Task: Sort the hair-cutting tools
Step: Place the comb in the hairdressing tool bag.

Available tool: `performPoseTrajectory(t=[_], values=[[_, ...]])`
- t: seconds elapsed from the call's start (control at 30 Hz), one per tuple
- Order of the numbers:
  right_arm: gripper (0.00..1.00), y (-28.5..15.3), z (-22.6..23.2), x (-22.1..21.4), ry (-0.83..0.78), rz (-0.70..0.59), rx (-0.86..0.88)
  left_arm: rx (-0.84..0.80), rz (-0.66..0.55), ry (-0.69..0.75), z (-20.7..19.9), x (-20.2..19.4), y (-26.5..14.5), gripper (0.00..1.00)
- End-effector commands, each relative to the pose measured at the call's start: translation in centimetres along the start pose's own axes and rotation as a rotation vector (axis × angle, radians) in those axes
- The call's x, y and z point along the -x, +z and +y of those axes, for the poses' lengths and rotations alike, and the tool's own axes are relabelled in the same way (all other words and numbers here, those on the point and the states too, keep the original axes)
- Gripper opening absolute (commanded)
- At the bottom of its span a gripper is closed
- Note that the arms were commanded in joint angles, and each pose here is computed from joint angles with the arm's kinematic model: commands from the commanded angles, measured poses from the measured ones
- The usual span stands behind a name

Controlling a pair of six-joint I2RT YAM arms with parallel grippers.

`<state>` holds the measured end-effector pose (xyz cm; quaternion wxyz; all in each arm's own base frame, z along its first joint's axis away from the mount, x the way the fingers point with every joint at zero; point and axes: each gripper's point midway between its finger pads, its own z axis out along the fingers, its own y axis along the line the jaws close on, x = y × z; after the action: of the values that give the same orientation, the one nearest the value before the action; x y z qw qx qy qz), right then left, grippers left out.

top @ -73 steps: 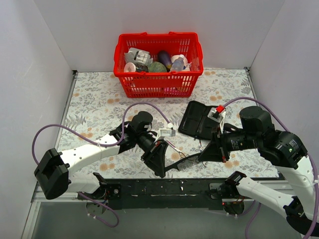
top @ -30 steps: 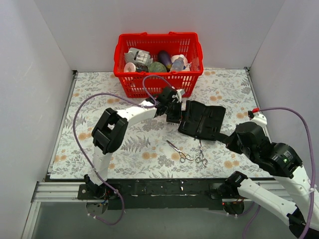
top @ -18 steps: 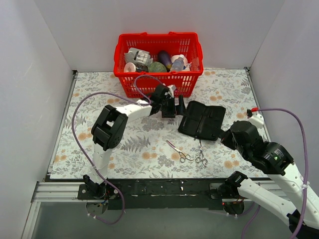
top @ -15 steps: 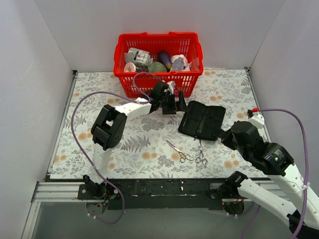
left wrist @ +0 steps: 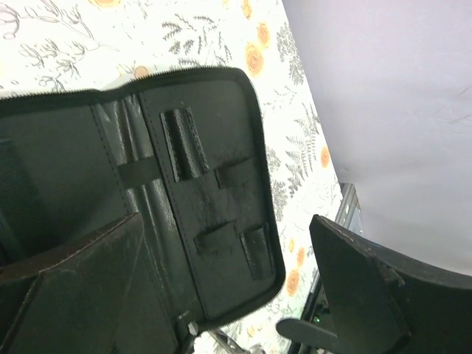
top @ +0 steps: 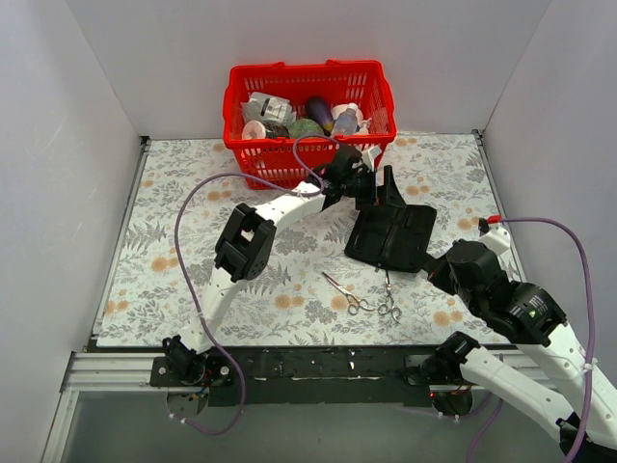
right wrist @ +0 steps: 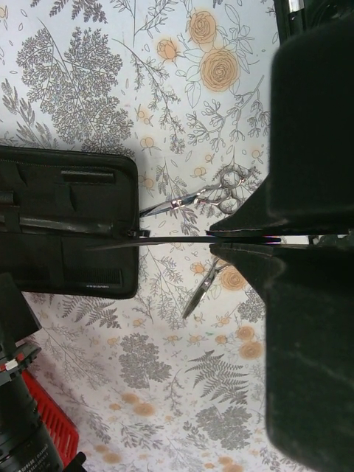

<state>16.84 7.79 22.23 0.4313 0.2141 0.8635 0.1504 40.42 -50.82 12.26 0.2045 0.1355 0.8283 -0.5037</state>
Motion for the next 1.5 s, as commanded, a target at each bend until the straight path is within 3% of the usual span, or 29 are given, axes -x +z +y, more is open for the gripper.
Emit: performPoseTrajectory(t=[0.0,0.27,0.47,0.7,1.0,1.17,1.3,1.47], values=[[0.01,0.2,0.6,0.6,0.012,-0.038,0.036,-0.047,-0.216,0.083,-0.6,6.9,-1.1,0.98],[0.01,1.3,0.9,-1.0,-0.028,-0.002,0.061,-0.047,-0.391,0.268,-1.3,7.5,2.4,0.98],[0.01,1.7,0.7,-1.3,-0.065,0.002,0.060,0.095,-0.487,0.608,-1.7,5.0,5.3,0.98],[0.01,2.3,0.3,-2.8,-0.089,0.047,0.065,0.163,-0.562,0.608,0.5,6.2,6.8,0.98],[0.01,1.3,0.0,-3.1,-0.076,0.074,0.083,0.272,-0.509,0.621,6.6,4.0,9.0,0.98],[0.01,0.8,-0.2,-2.8,-0.061,0.062,0.084,0.324,-0.400,0.629,8.8,2.0,9.3,0.98],[0.01,0.8,-0.1,-2.9,-0.060,0.068,0.086,0.417,-0.349,0.663,10.0,1.2,7.5,0.98],[0.01,0.4,0.3,-2.1,-0.052,0.048,0.099,0.598,-0.169,0.627,13.0,-1.8,4.5,0.98]])
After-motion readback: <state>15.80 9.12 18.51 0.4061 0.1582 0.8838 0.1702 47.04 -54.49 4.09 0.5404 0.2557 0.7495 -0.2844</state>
